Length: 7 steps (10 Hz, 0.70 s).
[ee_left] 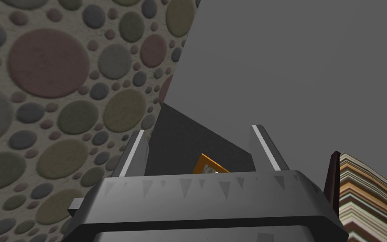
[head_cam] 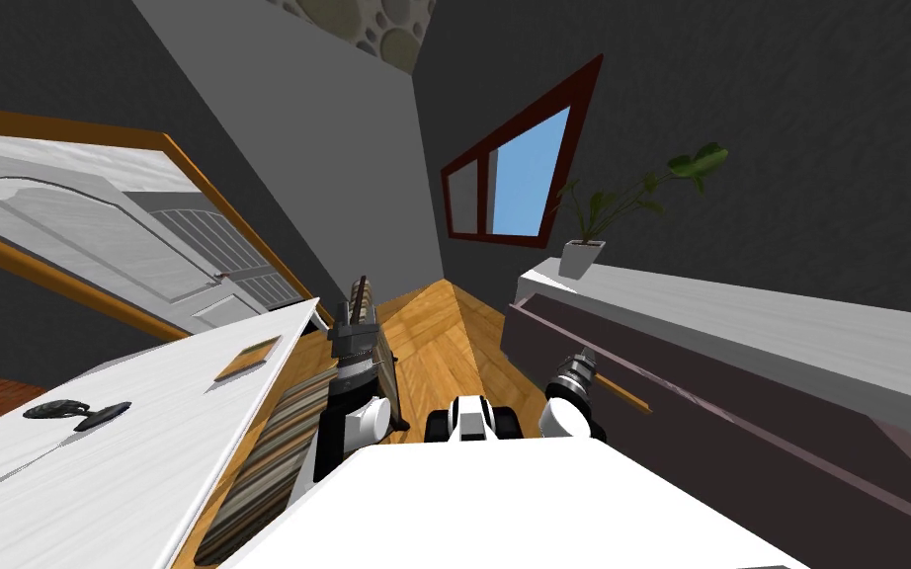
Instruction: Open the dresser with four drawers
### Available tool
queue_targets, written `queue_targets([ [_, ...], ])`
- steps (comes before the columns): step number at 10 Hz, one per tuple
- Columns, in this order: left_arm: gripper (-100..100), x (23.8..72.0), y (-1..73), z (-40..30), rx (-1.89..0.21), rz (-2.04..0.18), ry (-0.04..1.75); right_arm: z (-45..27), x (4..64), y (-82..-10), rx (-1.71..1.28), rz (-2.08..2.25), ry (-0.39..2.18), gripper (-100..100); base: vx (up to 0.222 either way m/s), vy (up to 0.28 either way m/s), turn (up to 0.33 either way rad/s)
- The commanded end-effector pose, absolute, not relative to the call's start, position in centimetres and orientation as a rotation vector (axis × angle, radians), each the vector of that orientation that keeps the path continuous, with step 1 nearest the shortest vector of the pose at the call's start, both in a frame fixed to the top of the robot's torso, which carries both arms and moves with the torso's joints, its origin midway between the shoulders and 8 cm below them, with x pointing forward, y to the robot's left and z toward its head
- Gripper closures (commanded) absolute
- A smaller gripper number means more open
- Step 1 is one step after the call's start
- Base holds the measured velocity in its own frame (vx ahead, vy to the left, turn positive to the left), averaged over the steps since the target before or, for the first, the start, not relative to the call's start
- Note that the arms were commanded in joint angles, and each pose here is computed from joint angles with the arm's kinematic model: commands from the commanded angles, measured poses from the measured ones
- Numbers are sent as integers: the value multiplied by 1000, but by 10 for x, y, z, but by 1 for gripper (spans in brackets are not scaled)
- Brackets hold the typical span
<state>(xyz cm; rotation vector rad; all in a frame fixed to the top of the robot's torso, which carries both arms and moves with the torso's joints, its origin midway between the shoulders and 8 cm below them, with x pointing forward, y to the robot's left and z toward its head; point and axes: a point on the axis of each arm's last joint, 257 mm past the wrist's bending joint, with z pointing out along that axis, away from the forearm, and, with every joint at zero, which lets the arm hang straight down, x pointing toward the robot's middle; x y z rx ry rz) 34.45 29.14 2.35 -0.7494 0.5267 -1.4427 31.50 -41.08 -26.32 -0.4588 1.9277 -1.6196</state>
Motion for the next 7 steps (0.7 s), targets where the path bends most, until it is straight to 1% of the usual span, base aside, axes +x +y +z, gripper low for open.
queue_targets([
  [1,0,344,291,23,-749,-1443,527,-248,317,-410,-468,-1611,1921,-100,14,7,-40],
  [3,0,345,291,23,-749,-1443,527,-238,317,-409,-476,-1601,1918,-100,10,10,-26],
  [4,0,345,291,23,-749,-1443,527,-249,313,-411,-480,-1599,1940,-100,12,2,-8],
  [5,0,345,291,24,-749,-1443,527,-251,312,-411,-484,-1597,1946,0,8,0,3],
  [7,0,345,291,24,-749,-1443,527,-256,310,-410,-486,-1592,1958,0,0,0,0],
])
